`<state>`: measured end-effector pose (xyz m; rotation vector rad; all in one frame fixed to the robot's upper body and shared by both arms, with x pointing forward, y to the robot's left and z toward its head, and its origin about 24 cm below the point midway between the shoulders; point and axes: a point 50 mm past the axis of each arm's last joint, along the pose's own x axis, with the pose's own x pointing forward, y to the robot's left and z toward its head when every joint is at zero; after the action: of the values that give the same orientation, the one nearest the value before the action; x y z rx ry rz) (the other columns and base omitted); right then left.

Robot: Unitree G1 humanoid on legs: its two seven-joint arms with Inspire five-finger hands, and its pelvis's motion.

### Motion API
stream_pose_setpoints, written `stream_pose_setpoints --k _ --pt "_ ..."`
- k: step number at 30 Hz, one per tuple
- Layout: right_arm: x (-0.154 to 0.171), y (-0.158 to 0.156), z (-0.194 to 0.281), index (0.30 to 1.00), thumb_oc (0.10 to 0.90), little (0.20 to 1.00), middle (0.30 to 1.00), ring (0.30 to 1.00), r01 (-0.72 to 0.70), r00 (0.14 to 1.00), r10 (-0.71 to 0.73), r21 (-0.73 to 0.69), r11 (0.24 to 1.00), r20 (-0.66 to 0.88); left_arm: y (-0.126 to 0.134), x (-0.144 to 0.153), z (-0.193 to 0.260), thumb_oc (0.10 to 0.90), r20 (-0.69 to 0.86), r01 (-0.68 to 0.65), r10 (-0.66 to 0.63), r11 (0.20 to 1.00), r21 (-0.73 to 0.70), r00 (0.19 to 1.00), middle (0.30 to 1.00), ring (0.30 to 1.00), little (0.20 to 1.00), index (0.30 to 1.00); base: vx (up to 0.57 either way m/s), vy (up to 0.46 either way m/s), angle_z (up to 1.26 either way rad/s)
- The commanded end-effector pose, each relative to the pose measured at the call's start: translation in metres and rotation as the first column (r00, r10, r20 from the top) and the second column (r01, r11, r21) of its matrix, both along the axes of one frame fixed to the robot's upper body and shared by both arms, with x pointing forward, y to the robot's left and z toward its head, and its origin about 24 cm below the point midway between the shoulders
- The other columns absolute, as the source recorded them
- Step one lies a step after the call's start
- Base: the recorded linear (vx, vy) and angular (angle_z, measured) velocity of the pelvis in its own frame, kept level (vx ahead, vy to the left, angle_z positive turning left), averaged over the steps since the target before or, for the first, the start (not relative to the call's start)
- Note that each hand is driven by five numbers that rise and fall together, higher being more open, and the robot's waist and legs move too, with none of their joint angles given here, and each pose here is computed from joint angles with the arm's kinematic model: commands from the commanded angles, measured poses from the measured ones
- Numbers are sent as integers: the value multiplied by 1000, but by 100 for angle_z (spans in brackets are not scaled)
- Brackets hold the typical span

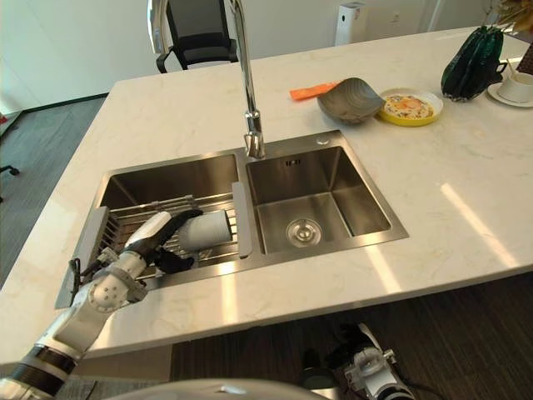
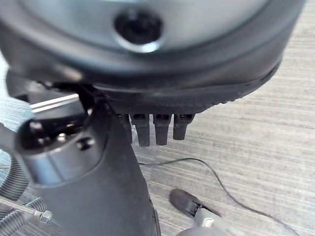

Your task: Place the dishes in the dishwasher.

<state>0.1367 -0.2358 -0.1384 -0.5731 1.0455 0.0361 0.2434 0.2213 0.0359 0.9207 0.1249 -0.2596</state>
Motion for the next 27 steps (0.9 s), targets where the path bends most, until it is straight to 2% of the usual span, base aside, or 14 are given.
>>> stream_pose_setpoints --k 1,4,16,22,23,27 --pt "32 3 14 900 800 900 900 900 -16 993 16 -7 1000 119 -19 28 43 800 230 73 -77 997 29 970 900 900 900 900 0 0 0" --pt "33 5 14 900 800 900 900 900 -15 992 16 -8 1000 121 -30 30 44 800 251 96 -94 995 3 963 900 900 900 900 1 -1 6" --pt "29 4 11 900 800 900 900 900 -8 994 11 -28 1000 108 -45 36 54 800 312 137 -129 991 -4 941 900 900 900 900 -1 1 2" --pt "31 6 11 900 800 900 900 900 -16 993 20 -31 999 118 -53 40 51 800 304 180 -206 977 113 930 900 900 900 900 0 0 0" --pt "31 7 11 900 800 900 900 900 -19 992 22 -30 999 121 -55 42 52 400 310 189 -222 973 134 925 300 300 300 300 0 0 0" --pt "27 6 9 900 800 900 900 900 -11 994 15 -34 999 110 -51 42 47 400 286 183 -238 961 206 928 300 300 300 300 0 0 0"
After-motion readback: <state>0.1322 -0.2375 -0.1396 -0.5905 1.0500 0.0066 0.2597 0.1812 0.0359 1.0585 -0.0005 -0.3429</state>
